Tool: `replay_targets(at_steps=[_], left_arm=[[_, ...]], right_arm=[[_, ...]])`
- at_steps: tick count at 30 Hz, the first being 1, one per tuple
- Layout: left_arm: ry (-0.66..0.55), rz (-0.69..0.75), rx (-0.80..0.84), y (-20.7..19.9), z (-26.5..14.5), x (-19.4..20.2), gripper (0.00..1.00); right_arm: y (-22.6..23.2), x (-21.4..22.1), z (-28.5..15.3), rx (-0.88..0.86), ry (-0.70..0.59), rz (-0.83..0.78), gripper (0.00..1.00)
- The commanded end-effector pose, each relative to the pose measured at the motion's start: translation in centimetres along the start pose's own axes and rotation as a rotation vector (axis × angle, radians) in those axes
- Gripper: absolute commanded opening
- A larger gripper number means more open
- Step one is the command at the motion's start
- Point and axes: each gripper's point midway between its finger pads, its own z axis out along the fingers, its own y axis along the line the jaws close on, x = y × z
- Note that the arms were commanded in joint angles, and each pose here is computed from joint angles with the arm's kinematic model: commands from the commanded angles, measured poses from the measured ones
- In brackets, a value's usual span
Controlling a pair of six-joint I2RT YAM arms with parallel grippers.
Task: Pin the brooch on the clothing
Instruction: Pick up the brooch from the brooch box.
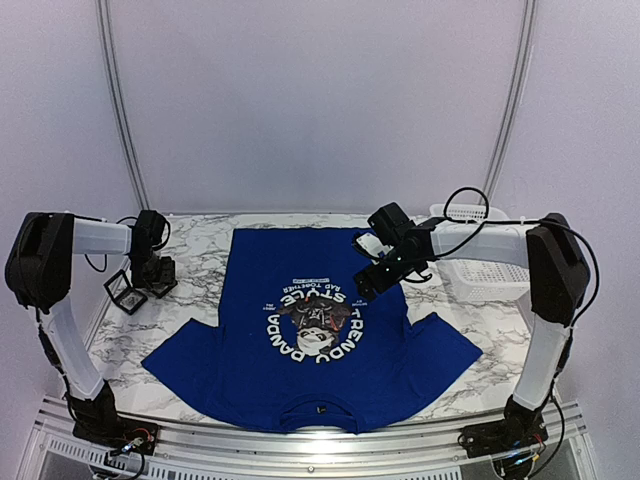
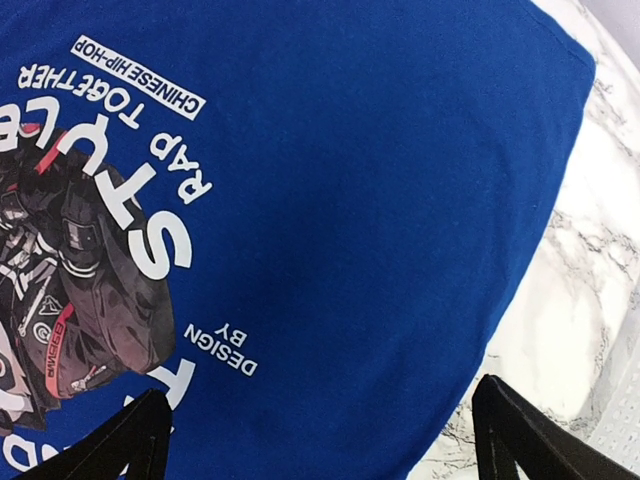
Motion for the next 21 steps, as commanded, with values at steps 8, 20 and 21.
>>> replay_targets(at_steps=[8,20,21], left_arm=[[0.000,0.013,0.000,0.4,1.1,-1.8,0.69],[0.073,0.035,0.086,-0.6,2.7,-0.5,0.60],[0.080,0.033,0.099,-0.8,2.9,-0.4,0.59]], right_arm=[[-0.6,0.1,0.6,0.025,0.020,0.003,0.99],[-0.7,0.6,0.8,0.033,0.037,0.003,0.99],[-0.7,0.7,0.8,0.035,0.039,0.001,0.99]])
